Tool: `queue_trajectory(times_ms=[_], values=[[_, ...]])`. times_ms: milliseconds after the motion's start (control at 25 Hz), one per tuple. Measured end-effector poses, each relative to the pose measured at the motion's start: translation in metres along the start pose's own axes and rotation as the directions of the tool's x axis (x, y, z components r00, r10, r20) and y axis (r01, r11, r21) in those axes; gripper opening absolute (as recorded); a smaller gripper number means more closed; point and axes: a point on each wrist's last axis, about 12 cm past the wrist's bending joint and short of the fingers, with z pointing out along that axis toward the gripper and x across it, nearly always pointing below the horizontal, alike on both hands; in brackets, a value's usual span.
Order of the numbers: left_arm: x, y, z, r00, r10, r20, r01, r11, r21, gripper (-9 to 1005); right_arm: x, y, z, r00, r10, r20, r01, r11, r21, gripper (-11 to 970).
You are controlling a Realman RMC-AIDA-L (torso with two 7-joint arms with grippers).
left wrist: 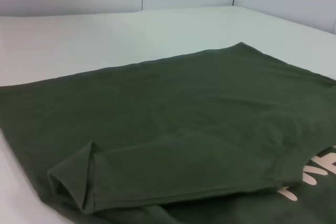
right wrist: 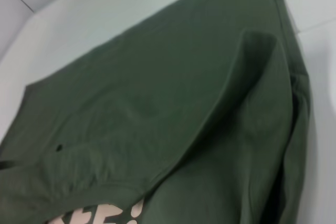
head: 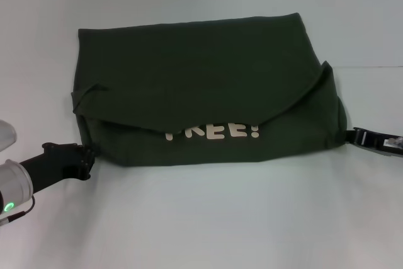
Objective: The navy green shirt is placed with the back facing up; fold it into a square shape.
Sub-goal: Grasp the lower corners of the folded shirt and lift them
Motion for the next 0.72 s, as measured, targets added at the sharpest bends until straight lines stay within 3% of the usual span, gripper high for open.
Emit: queue_trajectory(times_ms=[160,520,720], values=[[-0.001,0.0,-0.006,0.999,-0.03,0.013,0.03,0.999,0.015,22,0.009,-0.009,-0.014,0.999,0.024,0.038,-0.022,0.999,-0.047,21],[-0.005,-0.007,-0.029,0.99,-0.133,0.049,0.124,0.979,0.161,22,0.037,-0.021,-0.056,0.998,0.034,0.061,-0.022,0.984,-0.177,22],[0.0,-0.007,-0.043,0.982,-0.187,0.028,0.176,0.958,0.227,22,0.06,-0.031,-0.077,0.997,0.06,0.049,-0.051,0.983,-0.175,21]])
